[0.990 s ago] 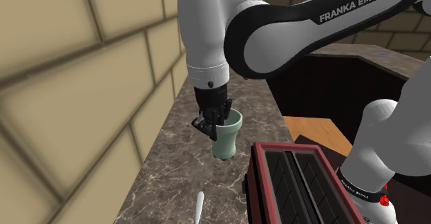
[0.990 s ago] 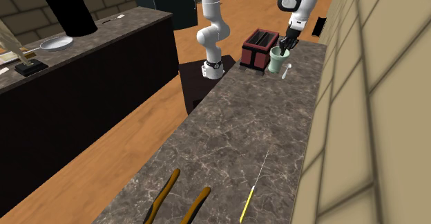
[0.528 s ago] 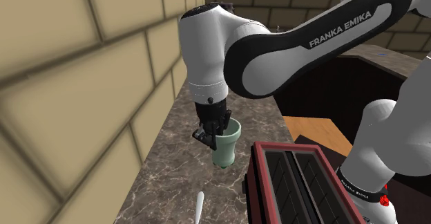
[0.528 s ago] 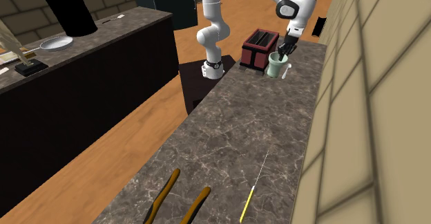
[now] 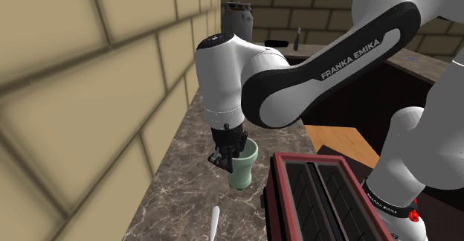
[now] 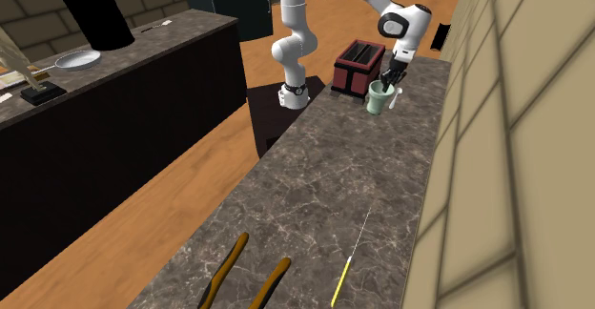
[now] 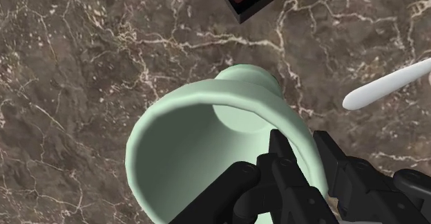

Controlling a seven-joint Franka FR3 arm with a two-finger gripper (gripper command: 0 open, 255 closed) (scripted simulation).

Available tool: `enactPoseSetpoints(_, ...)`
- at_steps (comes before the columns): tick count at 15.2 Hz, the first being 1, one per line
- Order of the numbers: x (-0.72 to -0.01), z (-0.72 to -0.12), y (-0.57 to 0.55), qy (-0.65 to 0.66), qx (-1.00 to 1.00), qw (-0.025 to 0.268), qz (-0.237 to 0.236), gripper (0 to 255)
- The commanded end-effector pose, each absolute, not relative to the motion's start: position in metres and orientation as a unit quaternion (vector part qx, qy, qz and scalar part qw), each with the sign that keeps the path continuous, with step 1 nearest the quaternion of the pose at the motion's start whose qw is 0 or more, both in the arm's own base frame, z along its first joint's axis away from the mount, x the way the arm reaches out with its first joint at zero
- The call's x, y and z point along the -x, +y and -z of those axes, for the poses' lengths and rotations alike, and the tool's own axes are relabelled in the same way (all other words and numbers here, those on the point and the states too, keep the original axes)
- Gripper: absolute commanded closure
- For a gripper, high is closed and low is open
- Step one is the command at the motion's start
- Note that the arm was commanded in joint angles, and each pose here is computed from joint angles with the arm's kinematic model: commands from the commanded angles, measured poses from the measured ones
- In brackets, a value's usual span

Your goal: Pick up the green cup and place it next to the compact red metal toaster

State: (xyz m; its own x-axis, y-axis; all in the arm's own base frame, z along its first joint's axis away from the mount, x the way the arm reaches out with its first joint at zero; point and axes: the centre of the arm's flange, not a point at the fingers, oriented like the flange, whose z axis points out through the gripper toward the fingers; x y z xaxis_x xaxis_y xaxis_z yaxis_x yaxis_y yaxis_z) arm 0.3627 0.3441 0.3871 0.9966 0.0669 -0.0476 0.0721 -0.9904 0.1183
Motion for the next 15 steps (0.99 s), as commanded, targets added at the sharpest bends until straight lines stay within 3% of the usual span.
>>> enactPoseSetpoints(1,-0.363,-0.381,0.344,0.035,-0.997,0.060,0.021,255)
enactPoseSetpoints(7,-0.363,-0.381,0.344,0.035,-0.997,0.060,0.021,255)
enactPoseSetpoints(8,-0.363,-0.381,0.344,0.035,-0.997,0.060,0.021,0)
enactPoseSetpoints(13,-0.363,-0.382,0.344,0.035,-0.997,0.060,0.021,0)
enactPoseSetpoints(15,-0.364,-0.408,0.347,0.035,-0.997,0.060,0.021,0)
